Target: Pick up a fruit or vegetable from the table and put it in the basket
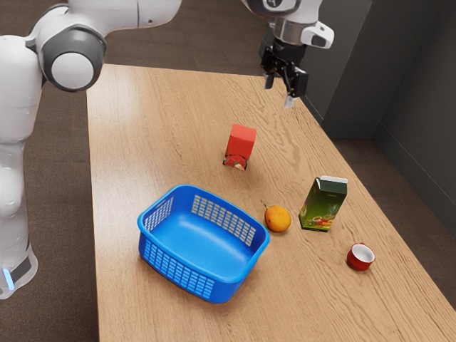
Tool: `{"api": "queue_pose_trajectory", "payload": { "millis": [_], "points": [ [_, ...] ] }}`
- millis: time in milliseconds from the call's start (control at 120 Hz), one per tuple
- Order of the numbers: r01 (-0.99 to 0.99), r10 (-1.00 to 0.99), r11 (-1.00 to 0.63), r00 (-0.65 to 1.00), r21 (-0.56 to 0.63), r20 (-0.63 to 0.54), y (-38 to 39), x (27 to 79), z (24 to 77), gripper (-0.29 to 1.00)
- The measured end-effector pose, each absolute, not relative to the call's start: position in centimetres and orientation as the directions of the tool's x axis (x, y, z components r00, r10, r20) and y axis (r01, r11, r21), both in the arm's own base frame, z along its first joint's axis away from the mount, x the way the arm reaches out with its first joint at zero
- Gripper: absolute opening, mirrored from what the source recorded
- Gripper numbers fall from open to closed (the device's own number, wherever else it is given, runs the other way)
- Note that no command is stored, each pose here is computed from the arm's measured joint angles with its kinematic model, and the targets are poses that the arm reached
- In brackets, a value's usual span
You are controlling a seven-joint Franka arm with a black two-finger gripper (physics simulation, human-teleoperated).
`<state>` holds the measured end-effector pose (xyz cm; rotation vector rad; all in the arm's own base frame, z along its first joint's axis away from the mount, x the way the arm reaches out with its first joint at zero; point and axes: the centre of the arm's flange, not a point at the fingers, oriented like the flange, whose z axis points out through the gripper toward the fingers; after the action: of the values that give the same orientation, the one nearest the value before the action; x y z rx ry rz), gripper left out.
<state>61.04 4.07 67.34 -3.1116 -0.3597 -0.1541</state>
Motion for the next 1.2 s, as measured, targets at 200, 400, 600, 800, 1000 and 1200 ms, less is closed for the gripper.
{"api": "queue_pose_trajectory", "payload": {
  "millis": [200, 400, 600, 800, 1000, 1200],
  "points": [
    [0.179, 0.178, -0.984, 0.976, 0.001, 0.122, 4.2, 60.8, 68.2, 0.70],
    [0.051, 0.052, -0.999, 0.997, 0.014, 0.061, -1.1, 59.3, 68.1, 0.70],
    [-0.071, -0.072, -0.997, 0.997, 0.020, -0.040, -6.6, 56.7, 65.9, 0.70],
    [-0.136, -0.139, -0.990, 0.986, 0.046, -0.090, -9.6, 55.2, 61.9, 0.70],
    [-0.179, -0.183, -0.981, 0.981, 0.074, -0.063, -11.7, 55.1, 59.2, 0.70],
    [-0.239, -0.240, -0.970, 0.971, 0.053, -0.017, -12.5, 56.1, 57.8, 0.70]
  ]
}}
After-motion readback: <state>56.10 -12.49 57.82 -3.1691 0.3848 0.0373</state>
